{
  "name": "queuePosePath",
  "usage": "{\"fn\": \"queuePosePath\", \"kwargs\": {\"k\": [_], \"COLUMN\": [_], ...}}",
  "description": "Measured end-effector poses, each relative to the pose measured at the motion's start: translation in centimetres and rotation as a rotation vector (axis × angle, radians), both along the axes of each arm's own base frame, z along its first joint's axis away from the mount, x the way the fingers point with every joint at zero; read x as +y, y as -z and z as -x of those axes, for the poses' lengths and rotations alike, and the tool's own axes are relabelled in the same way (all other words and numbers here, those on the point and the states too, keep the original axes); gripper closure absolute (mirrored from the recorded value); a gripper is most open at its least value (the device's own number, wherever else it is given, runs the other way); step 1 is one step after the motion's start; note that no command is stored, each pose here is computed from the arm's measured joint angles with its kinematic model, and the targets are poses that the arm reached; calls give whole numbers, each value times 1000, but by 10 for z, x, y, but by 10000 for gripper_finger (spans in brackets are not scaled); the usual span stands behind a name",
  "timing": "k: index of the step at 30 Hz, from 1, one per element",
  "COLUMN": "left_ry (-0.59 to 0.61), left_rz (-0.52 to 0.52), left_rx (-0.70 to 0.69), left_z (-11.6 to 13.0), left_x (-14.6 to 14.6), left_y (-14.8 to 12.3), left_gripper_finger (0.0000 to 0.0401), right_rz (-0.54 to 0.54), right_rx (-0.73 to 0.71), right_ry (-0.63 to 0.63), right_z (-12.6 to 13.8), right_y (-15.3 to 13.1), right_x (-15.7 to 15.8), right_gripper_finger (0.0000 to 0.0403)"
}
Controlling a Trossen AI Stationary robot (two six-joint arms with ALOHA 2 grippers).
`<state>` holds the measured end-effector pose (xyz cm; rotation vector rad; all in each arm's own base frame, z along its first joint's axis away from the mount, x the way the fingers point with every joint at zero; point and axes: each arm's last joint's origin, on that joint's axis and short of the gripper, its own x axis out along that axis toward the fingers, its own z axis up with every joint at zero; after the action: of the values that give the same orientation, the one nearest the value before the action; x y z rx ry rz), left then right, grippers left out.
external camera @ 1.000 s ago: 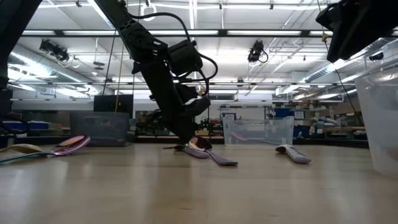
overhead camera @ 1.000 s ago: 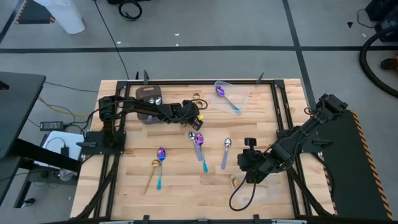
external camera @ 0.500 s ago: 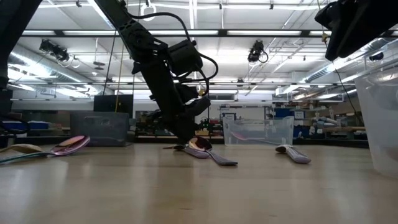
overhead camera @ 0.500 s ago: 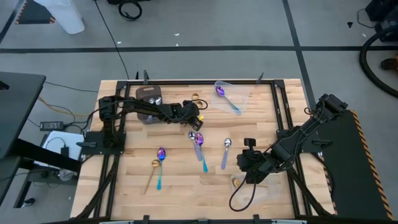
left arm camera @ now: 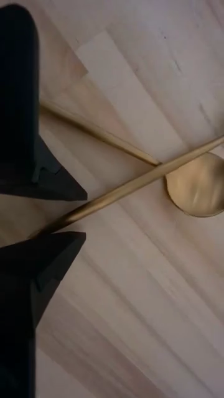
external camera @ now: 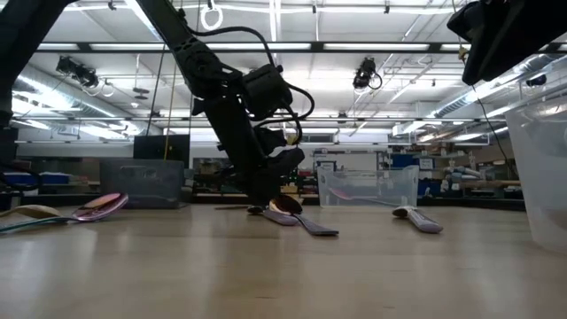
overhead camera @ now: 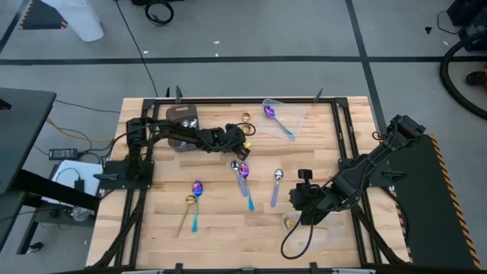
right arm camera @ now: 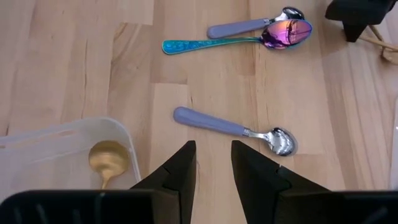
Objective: Sort silverware by color (type)
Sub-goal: Put the yellow spoon into the bottom transparent bin
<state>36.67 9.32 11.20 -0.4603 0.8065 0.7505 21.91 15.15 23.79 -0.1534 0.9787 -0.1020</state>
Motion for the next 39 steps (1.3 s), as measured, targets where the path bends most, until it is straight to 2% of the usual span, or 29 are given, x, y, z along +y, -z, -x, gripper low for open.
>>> {"fn": "queuePosePath", "kwargs": {"k": [3, 9, 16, 21, 27, 33, 39], "left_ry": [5, 18, 40, 64, 69, 127, 269], "left_rz": [6, 6, -3, -21, -122, -226, -338], "left_rx": [5, 17, 31, 36, -12, -97, -213], "left_z": [1, 1, 1, 4, 7, 5, -7], "left_x": [1, 1, 0, -2, -12, -31, -59], "left_y": [1, 2, 3, -6, -43, -73, -91], "left_gripper_finger": [321, 386, 384, 387, 388, 389, 387], "right_rz": [-1, -5, -4, 4, 44, 148, 244], "right_rx": [-1, -5, -4, 12, -18, -135, -294], "right_ry": [0, 1, 1, 9, 77, 154, 216], "right_z": [0, 0, 0, 1, 2, 0, -6], "right_y": [0, 0, 0, 1, 0, -4, -13], "right_x": [0, 0, 0, -1, -4, -7, -9], "right_gripper_finger": [291, 291, 291, 291, 291, 290, 283]}}
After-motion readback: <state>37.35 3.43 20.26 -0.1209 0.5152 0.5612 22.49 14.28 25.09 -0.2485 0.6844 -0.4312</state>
